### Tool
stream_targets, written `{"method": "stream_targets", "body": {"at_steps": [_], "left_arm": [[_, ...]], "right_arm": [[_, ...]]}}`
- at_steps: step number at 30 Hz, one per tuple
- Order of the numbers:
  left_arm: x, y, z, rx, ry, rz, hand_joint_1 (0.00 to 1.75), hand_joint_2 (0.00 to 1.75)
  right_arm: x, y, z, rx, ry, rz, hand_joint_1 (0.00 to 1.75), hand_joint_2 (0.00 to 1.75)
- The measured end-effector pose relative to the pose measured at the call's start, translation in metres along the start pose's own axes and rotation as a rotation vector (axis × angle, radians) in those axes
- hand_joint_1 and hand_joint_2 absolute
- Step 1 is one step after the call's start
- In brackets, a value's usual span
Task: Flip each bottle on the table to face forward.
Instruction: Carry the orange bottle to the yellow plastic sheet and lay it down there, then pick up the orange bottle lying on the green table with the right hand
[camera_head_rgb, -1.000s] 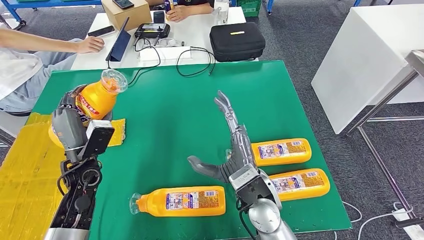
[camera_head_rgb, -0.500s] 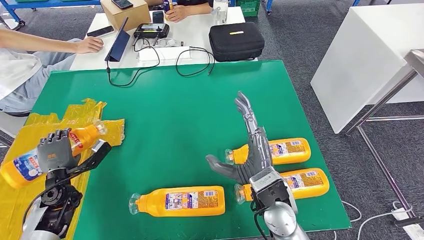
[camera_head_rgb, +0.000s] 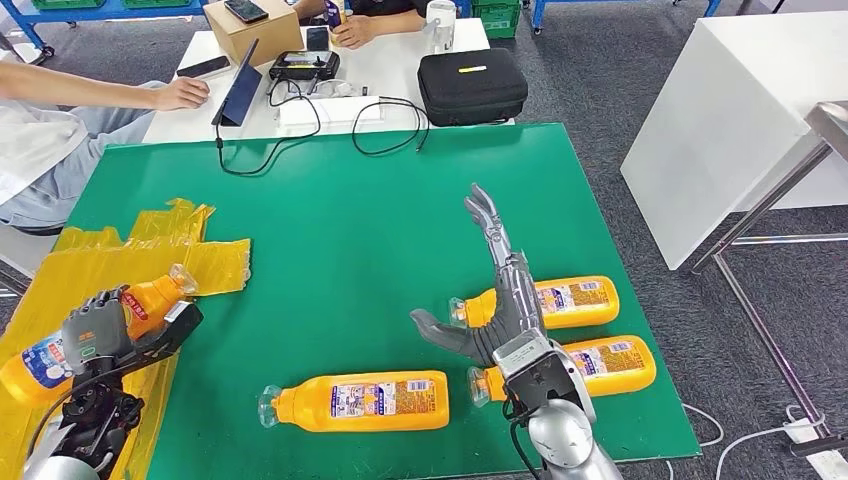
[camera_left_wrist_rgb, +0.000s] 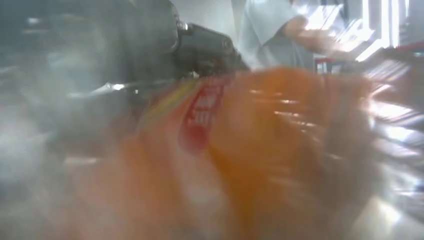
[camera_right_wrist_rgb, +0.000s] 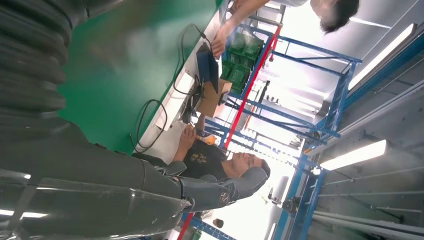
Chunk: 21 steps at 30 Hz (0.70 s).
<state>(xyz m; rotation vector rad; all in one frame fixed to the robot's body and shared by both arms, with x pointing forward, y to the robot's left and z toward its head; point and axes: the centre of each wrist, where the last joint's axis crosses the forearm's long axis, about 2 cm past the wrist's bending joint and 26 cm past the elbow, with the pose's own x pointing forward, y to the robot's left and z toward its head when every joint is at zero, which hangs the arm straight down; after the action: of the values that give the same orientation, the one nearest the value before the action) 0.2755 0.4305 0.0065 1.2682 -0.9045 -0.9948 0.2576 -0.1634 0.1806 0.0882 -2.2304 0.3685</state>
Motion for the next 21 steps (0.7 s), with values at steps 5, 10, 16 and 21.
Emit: {"method": "stream_targets", "body": {"at_steps": [5,10,16,21], "left_arm": [[0.001,-0.002,0.000,-0.033,-0.005,0.035,0.00,1.75],[0.003,-0.003,0.000,-0.043,-0.013,0.066,0.00,1.75],[0.006,-0.004,0.001,-0.034,-0.028,0.141,0.00,1.75],[0.009,-0.006,0.003,-0.015,-0.049,0.223,0.00,1.75]], "right_arm": [[-0.002,0.001,-0.002,0.011,0.005,-0.002,0.00,1.75],[-0.004,0.002,-0.004,0.031,0.012,-0.002,0.00,1.75],[-0.008,0.004,-0.003,0.041,0.031,0.000,0.00,1.75],[-0.012,0.005,-0.001,0.048,0.051,0.003,0.00,1.75]]}}
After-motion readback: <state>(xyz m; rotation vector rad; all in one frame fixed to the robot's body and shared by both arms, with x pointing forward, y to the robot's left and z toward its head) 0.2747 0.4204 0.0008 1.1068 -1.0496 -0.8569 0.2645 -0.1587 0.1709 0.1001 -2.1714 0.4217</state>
